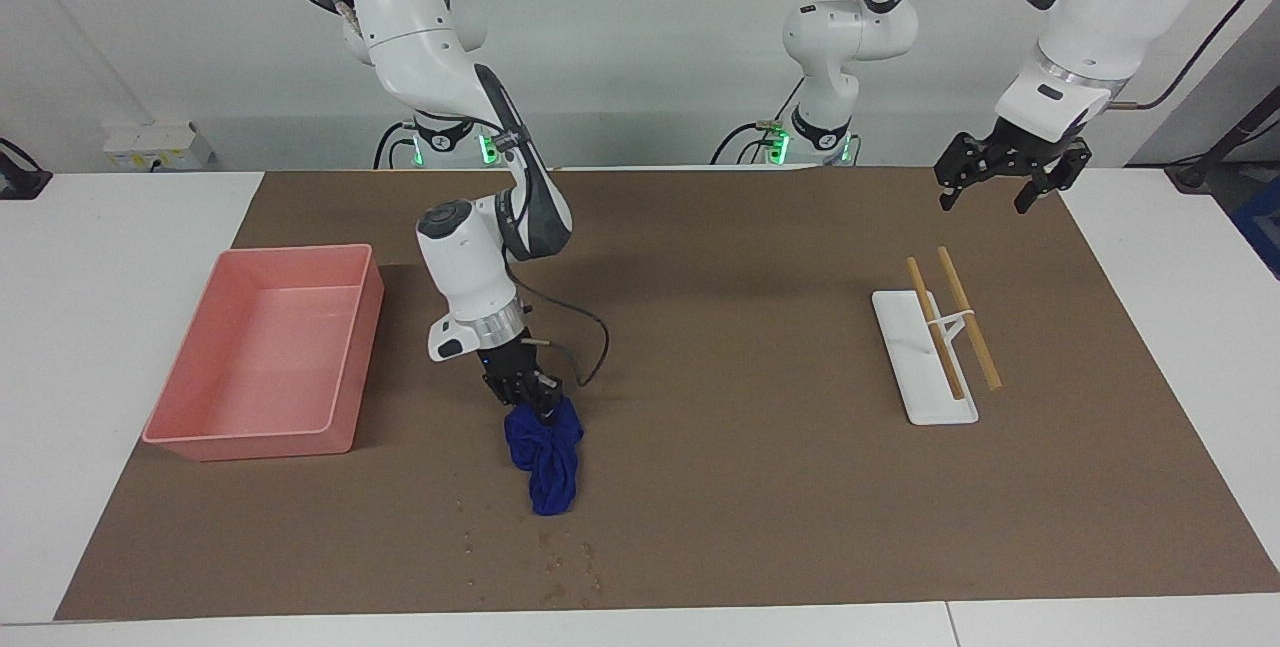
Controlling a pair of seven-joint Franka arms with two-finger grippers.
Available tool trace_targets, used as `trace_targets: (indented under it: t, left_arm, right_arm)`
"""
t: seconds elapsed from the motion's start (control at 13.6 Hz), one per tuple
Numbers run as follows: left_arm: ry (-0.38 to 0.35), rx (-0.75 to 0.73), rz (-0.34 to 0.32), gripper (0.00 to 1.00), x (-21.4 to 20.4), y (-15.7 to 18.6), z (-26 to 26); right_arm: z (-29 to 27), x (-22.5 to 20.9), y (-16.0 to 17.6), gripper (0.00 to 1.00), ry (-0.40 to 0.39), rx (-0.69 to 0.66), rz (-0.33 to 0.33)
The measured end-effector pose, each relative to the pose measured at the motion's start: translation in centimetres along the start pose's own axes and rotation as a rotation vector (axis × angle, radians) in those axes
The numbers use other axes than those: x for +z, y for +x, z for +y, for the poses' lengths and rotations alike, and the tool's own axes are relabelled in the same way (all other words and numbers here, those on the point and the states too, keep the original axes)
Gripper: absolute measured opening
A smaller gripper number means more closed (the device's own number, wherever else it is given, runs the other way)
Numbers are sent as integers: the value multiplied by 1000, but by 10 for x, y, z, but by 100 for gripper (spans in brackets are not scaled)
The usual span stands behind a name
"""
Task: Wipe water with towel using both arms
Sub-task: 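Lower the towel with the right gripper onto the water spill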
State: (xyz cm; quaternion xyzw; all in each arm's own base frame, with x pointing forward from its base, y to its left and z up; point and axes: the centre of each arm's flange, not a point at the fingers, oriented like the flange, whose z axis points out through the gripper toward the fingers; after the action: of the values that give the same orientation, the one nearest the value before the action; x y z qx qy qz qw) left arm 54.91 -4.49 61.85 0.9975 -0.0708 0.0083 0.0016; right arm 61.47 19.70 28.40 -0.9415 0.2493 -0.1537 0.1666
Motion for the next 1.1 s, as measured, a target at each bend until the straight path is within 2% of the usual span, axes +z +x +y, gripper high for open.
trace_targets:
  t: [0.51, 0.66, 0.73, 1.1]
  left_arm:
    - [-1, 9, -2, 100, 0, 0, 5]
    - [-1, 7, -2, 100, 0, 0, 4]
    - [-1, 6, -2, 100, 0, 0, 4]
    - [-1, 6, -2, 100, 0, 0, 4]
  right_arm:
    - [15, -20, -57, 22, -38, -48, -47]
    - [21, -23, -71, 22, -27, -61, -24]
    - [27, -24, -79, 22, 1, -68, 22]
    - [72, -17, -137, 22, 207, -131, 342]
